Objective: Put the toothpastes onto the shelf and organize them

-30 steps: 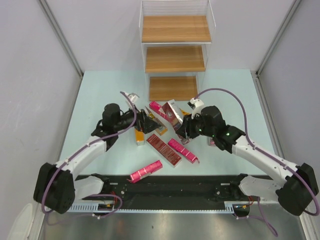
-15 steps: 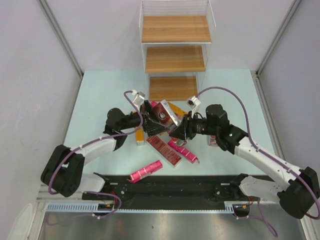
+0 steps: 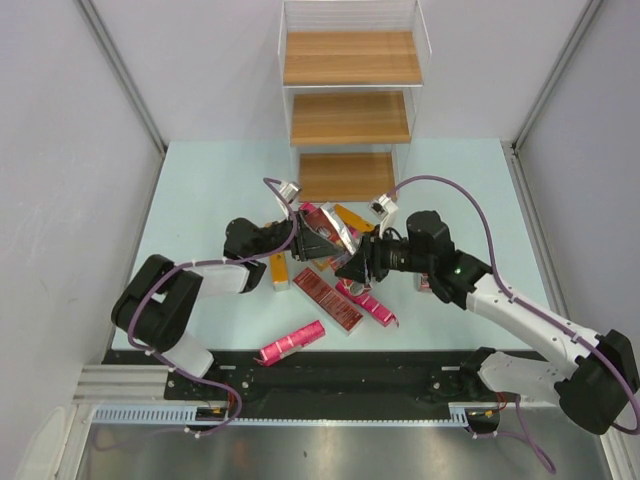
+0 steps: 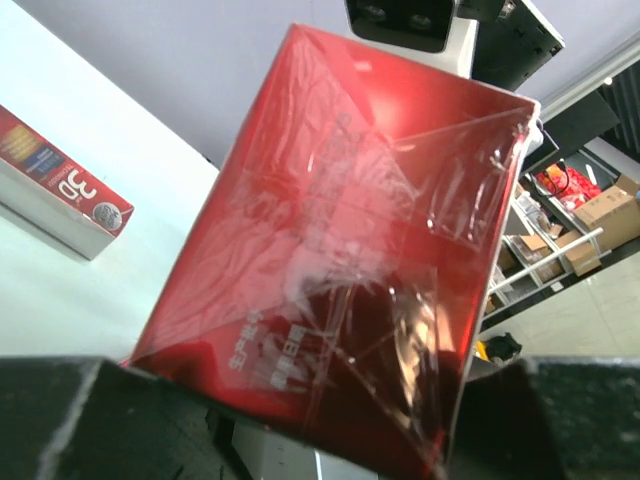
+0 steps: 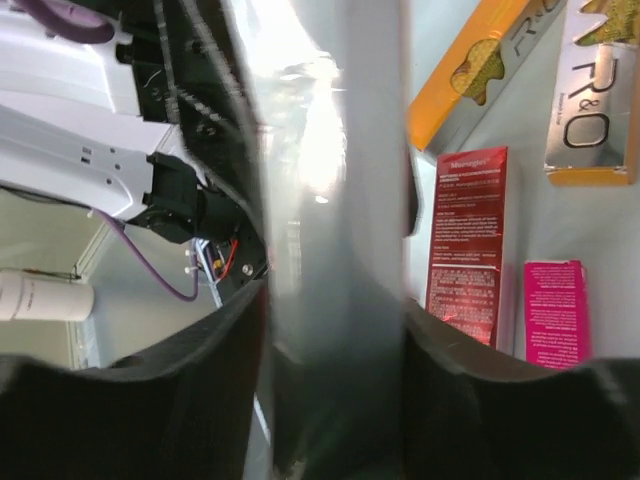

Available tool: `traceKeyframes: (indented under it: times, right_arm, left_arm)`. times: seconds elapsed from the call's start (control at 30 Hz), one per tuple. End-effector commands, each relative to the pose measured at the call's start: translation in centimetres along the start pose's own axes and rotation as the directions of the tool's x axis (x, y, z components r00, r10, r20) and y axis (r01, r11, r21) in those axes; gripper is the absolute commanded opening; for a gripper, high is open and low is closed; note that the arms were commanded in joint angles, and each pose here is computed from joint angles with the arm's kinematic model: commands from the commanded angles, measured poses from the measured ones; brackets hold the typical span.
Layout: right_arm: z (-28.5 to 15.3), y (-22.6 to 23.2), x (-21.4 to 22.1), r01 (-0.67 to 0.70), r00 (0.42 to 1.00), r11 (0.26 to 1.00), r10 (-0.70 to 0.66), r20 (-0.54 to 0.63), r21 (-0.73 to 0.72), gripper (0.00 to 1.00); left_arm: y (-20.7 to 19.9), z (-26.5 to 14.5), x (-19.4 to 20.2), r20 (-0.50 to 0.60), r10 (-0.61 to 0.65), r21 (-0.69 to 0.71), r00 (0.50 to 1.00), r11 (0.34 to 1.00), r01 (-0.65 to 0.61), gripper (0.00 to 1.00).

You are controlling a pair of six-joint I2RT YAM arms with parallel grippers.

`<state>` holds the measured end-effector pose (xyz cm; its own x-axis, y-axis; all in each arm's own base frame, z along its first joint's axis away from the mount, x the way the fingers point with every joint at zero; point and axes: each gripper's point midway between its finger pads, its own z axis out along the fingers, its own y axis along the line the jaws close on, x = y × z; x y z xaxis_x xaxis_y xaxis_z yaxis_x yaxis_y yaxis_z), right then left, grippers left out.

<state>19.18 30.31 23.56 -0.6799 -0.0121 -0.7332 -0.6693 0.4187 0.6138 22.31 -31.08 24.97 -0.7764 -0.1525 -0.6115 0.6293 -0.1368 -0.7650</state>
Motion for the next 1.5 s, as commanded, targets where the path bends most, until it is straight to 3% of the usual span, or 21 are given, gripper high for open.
traceKeyframes:
  times: [0.0, 0.03, 0.13, 0.27, 0.5, 0.67, 0.73, 0.8, 0.87, 0.97, 1.1, 1.13, 1.2, 1.23, 1.27, 1.3, 1.33, 1.37, 1.4, 1.43, 1.47]
  right_arm:
    - [-0.9, 3.7, -2.2, 0.088, 0.995, 0.991, -0.082, 0.062, -0.102, 0.59]
    - [-1.1, 3.5, -2.4, 0.090, 0.994, 0.993, -0.084, 0.074, -0.082, 0.69]
    - [-1.8, 3.0, -2.6, 0.107, 0.990, 0.994, -0.103, 0.093, -0.033, 0.82]
    - [-3.2, 2.5, -3.0, 0.114, 0.987, 0.993, -0.114, 0.113, 0.008, 0.86]
    - [-4.0, 1.4, -1.5, 0.083, 0.995, 0.995, -0.086, 0.055, 0.046, 0.83]
    - [-3.9, 0.6, -0.4, 0.065, 0.998, 0.995, -0.066, 0.012, 0.082, 0.76]
    - [-4.0, 0.8, -0.3, 0.068, 0.998, 0.994, -0.069, 0.011, 0.082, 0.62]
    - [-4.4, 0.7, -0.5, 0.071, 0.997, 0.993, -0.074, 0.026, 0.096, 0.60]
    - [-4.6, 0.9, -0.7, 0.076, 0.996, 0.992, -0.080, 0.037, 0.096, 0.51]
    - [-4.9, 1.4, -0.9, 0.079, 0.995, 0.993, -0.084, 0.050, 0.085, 0.33]
    - [-5.0, 1.6, -1.0, 0.066, 0.996, 0.995, -0.071, 0.055, 0.080, 0.28]
    - [-5.1, 1.5, -1.1, 0.063, 0.996, 0.994, -0.069, 0.061, 0.084, 0.28]
    - [-5.3, 1.4, -1.5, 0.054, 0.995, 0.994, -0.061, 0.076, 0.091, 0.26]
    - [-5.4, 1.4, -1.7, 0.048, 0.995, 0.994, -0.056, 0.087, 0.094, 0.25]
    - [-5.6, 1.2, -2.2, 0.043, 0.993, 0.994, -0.053, 0.106, 0.100, 0.24]
    - [-5.8, 1.1, -2.5, 0.038, 0.992, 0.994, -0.050, 0.117, 0.103, 0.23]
    - [-6.0, 0.9, -3.0, 0.028, 0.990, 0.994, -0.043, 0.135, 0.109, 0.22]
    - [-6.1, 0.7, -3.5, 0.024, 0.988, 0.993, -0.041, 0.150, 0.112, 0.20]
    - [-6.3, 0.1, -4.1, 0.011, 0.985, 0.991, -0.034, 0.172, 0.131, 0.18]
    - [-6.4, -0.2, -4.5, 0.006, 0.983, 0.990, -0.032, 0.182, 0.140, 0.18]
    - [-6.4, -0.2, -5.0, 0.004, 0.980, 0.991, -0.031, 0.195, 0.134, 0.18]
  left_arm:
    - [-6.0, 0.2, -2.1, 0.104, 0.322, 0.197, 0.941, 0.921, -0.337, 0.18]
    - [-6.3, 0.2, -2.1, 0.103, 0.324, 0.203, 0.940, 0.919, -0.339, 0.17]
    - [-6.8, -0.2, -2.4, 0.086, 0.328, 0.211, 0.941, 0.917, -0.339, 0.17]
    - [-7.3, -1.0, -2.7, 0.062, 0.352, 0.210, 0.934, 0.910, -0.357, 0.16]
    - [-8.1, -1.4, -3.0, 0.028, 0.369, 0.217, 0.929, 0.905, -0.366, 0.17]
    - [-8.1, -1.2, -3.4, 0.024, 0.370, 0.194, 0.929, 0.909, -0.368, 0.17]
    - [-8.1, -1.2, -3.4, 0.025, 0.375, 0.192, 0.927, 0.908, -0.372, 0.18]
    - [-8.1, -1.3, -3.4, 0.027, 0.374, 0.192, 0.927, 0.908, -0.372, 0.20]
    - [-8.2, -1.3, -3.3, 0.029, 0.375, 0.193, 0.927, 0.907, -0.373, 0.23]
    - [-8.2, -1.3, -3.3, 0.030, 0.374, 0.192, 0.927, 0.908, -0.372, 0.28]
    - [-8.5, -1.5, -3.4, 0.052, 0.392, 0.181, 0.918, 0.901, -0.395, 0.45]
    - [-8.6, -1.5, -3.5, 0.058, 0.395, 0.172, 0.917, 0.900, -0.399, 0.57]
    - [-7.5, -1.6, -3.8, 0.048, 0.391, 0.117, 0.919, 0.912, -0.393, 0.73]
    - [-8.2, -1.6, -4.3, 0.060, 0.417, 0.097, 0.907, 0.902, -0.421, 0.88]
    - [-7.4, -1.6, -4.7, 0.060, 0.495, 0.055, 0.867, 0.865, -0.498, 0.95]
    - [-4.7, -1.8, -4.2, 0.001, 0.387, -0.061, 0.922, 0.920, -0.386, 1.00]
    - [-3.3, -2.1, -4.5, -0.017, 0.382, -0.158, 0.924, 0.911, -0.380, 1.00]
    - [-3.0, -2.6, -8.4, 0.057, 0.472, -0.359, 0.880, 0.832, -0.423, 1.00]
    - [0.6, -4.7, -7.5, -0.048, 0.456, -0.541, 0.889, 0.736, -0.407, 1.00]
    - [0.9, -5.7, -9.2, -0.049, 0.489, -0.639, 0.871, 0.655, -0.403, 1.00]
    - [2.4, -8.8, -11.6, -0.026, 0.531, -0.804, 0.847, 0.493, -0.334, 1.00]
